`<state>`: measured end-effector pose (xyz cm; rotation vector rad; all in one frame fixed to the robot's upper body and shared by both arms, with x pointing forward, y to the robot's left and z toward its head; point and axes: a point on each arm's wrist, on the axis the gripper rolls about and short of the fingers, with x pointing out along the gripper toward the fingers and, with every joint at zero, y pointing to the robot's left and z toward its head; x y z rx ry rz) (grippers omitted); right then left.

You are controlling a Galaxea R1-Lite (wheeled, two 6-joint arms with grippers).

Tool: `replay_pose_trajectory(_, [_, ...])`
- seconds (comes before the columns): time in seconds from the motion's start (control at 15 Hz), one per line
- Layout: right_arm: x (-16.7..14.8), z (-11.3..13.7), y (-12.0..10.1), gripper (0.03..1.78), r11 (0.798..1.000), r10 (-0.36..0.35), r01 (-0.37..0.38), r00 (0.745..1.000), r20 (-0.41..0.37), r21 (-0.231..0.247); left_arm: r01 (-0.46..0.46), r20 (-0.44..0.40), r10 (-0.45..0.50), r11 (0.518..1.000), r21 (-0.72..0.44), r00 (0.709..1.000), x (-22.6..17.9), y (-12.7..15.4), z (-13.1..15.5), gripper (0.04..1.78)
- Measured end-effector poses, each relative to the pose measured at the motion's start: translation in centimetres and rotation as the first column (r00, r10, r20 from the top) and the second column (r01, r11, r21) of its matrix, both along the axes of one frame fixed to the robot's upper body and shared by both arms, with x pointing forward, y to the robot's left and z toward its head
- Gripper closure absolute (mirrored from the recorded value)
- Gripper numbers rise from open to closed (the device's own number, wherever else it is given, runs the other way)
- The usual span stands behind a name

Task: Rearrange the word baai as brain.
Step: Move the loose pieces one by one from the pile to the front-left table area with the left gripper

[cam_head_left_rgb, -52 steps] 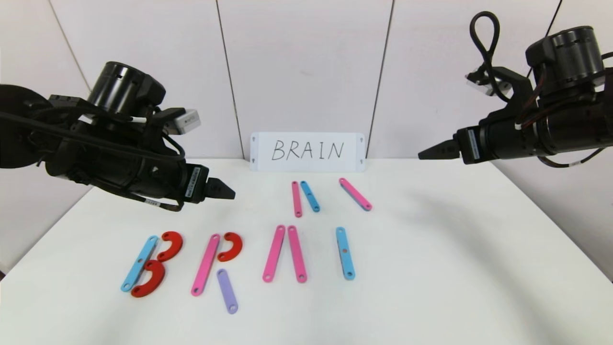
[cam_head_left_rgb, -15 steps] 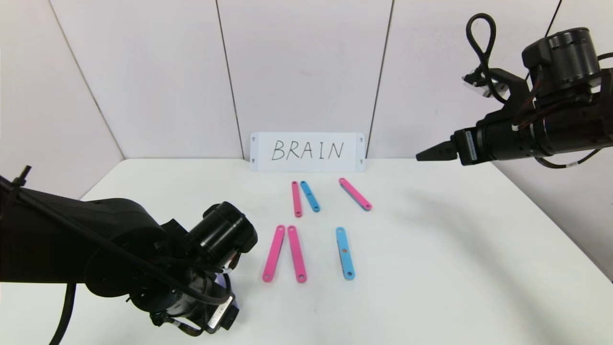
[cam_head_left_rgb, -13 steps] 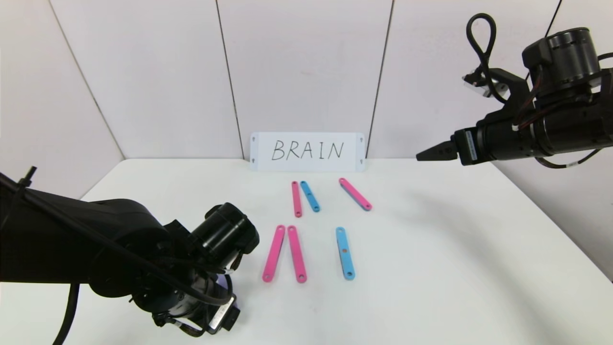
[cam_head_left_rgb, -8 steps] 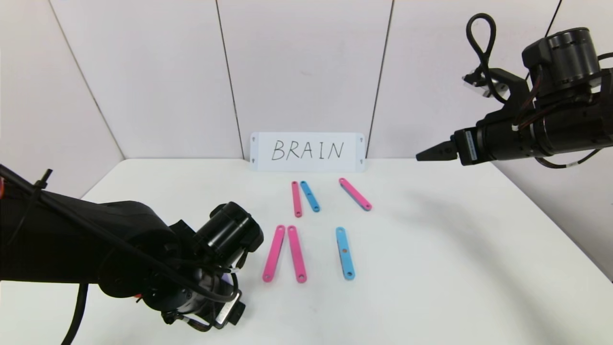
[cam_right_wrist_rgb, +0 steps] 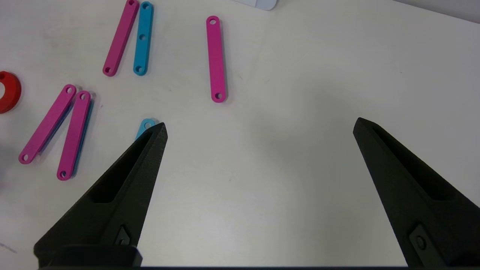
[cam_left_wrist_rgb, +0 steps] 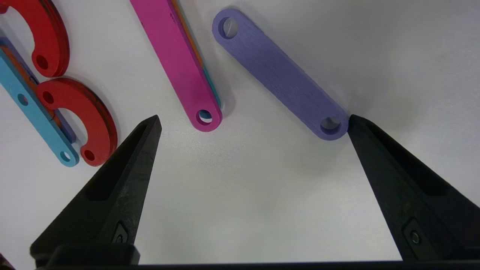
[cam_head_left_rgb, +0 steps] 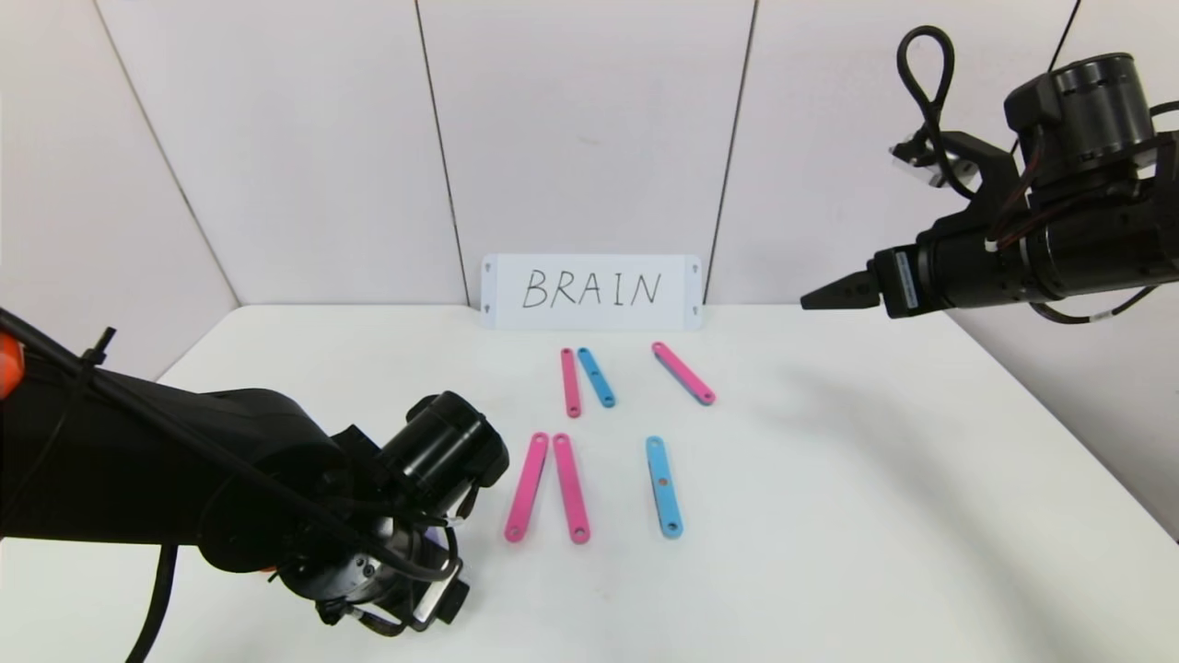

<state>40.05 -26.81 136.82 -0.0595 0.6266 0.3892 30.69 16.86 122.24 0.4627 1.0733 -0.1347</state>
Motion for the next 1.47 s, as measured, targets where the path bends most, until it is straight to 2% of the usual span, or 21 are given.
replay_pose_trajectory(0.87, [0.0,0.0,0.0,0.07,1.000,0.000,0.000,1.000,-0.002,-0.001,-0.022,0.030,0.022,1.000,-0.009,0.999,0.8,0.3,0.7,0.09])
replay_pose_trajectory(1.2, [0.0,0.0,0.1,0.07,1.000,0.001,-0.001,1.000,0.000,0.001,-0.017,0.083,0.029,0.990,-0.138,0.996,1.7,1.8,4.0,0.09])
replay_pose_trajectory(1.47, [-0.1,-0.2,0.6,0.07,1.000,0.018,-0.018,1.000,-0.006,-0.001,0.091,0.165,-0.043,0.951,-0.297,0.985,3.0,4.8,8.4,0.09])
